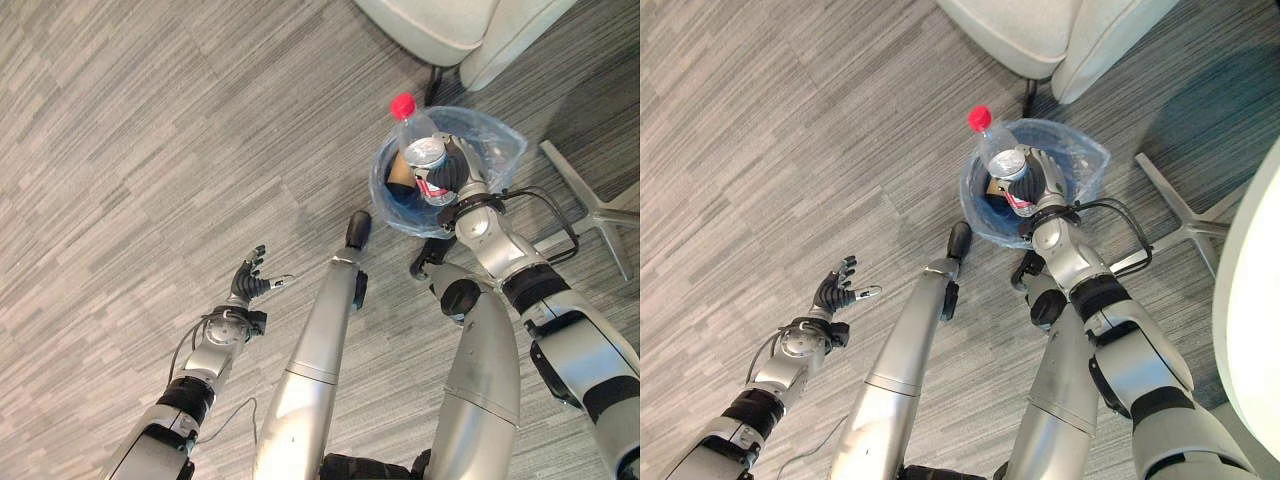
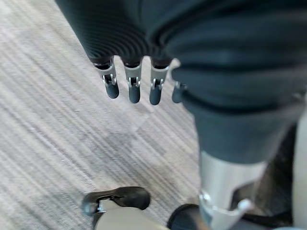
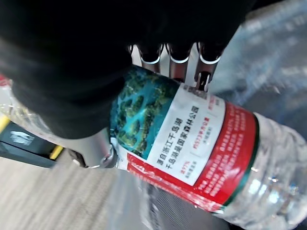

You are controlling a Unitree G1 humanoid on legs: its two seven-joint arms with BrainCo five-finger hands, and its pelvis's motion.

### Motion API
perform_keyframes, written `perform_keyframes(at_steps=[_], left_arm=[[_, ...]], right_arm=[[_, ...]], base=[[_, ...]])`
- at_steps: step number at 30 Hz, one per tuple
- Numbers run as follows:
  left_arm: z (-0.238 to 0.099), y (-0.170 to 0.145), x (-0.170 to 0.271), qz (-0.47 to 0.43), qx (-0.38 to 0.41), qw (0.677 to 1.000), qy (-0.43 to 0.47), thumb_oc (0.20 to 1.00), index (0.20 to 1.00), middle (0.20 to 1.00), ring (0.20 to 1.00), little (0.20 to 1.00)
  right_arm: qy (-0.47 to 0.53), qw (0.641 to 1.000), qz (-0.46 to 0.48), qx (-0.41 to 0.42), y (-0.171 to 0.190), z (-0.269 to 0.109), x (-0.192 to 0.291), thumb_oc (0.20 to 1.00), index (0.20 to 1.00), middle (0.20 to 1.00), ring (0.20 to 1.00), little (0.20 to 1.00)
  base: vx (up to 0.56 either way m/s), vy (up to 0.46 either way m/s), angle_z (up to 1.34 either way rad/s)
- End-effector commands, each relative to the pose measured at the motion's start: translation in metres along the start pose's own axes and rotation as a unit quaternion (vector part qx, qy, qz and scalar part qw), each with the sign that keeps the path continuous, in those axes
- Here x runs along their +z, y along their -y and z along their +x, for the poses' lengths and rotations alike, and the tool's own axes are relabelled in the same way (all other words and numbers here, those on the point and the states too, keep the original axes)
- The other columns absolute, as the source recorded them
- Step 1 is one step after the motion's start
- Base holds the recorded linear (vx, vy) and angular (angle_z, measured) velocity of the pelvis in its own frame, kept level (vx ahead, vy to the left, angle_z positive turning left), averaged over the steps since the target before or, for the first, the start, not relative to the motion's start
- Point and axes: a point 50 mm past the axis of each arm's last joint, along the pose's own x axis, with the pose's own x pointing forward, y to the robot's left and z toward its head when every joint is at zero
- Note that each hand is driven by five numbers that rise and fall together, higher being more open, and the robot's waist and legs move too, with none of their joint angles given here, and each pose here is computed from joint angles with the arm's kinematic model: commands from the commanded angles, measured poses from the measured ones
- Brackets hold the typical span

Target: Gather garbage on tea table into small bin, then transfer packed bag to large trash can.

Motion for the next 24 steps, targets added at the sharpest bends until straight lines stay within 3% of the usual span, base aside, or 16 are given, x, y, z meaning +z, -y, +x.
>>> perform_keyframes(at_steps=[1,2,10,15,17,19,24], left_arm=[[-0.017,0.005,-0.022,-0.026,0.000,0.999,-0.024,1.000,1.000,1.000,1.000,1.000],[-0.017,0.005,-0.023,-0.025,-0.001,0.999,-0.026,1.000,1.000,1.000,1.000,1.000],[-0.017,0.009,-0.024,-0.023,-0.003,0.999,-0.029,1.000,1.000,1.000,1.000,1.000],[-0.018,0.009,-0.026,-0.022,0.005,0.999,-0.032,1.000,1.000,1.000,1.000,1.000],[-0.019,0.008,-0.027,-0.019,0.005,0.999,-0.033,1.000,1.000,1.000,1.000,1.000],[-0.022,0.005,-0.032,-0.003,0.007,0.999,-0.040,1.000,1.000,1.000,1.000,1.000],[-0.020,0.004,-0.031,0.005,0.007,0.999,-0.036,1.000,1.000,1.000,1.000,1.000]], right_arm=[[0.022,0.999,0.018,-0.015,0.004,-0.002,0.004,0.404,0.404,0.404,0.404,0.404],[0.016,1.000,0.010,-0.019,0.007,0.000,0.002,1.000,1.000,1.000,1.000,1.000],[0.016,1.000,-0.012,-0.015,0.005,-0.003,-0.003,1.000,1.000,1.000,1.000,1.000],[0.063,0.994,-0.086,0.001,-0.001,-0.018,-0.005,1.000,1.000,1.000,1.000,1.000],[0.082,0.987,-0.138,0.024,-0.007,-0.027,-0.010,1.000,1.000,1.000,1.000,1.000],[0.090,0.961,-0.239,0.103,-0.034,-0.039,-0.023,1.000,1.000,1.000,1.000,1.000],[0.079,0.944,-0.283,0.150,-0.057,-0.047,-0.033,1.000,1.000,1.000,1.000,1.000]], base=[[0.02,0.000,0.15],[0.00,0.000,0.00],[0.01,0.001,0.00],[0.02,-0.015,-0.09],[0.04,-0.028,-0.16],[0.06,-0.036,-0.14],[0.03,0.000,-0.01]])
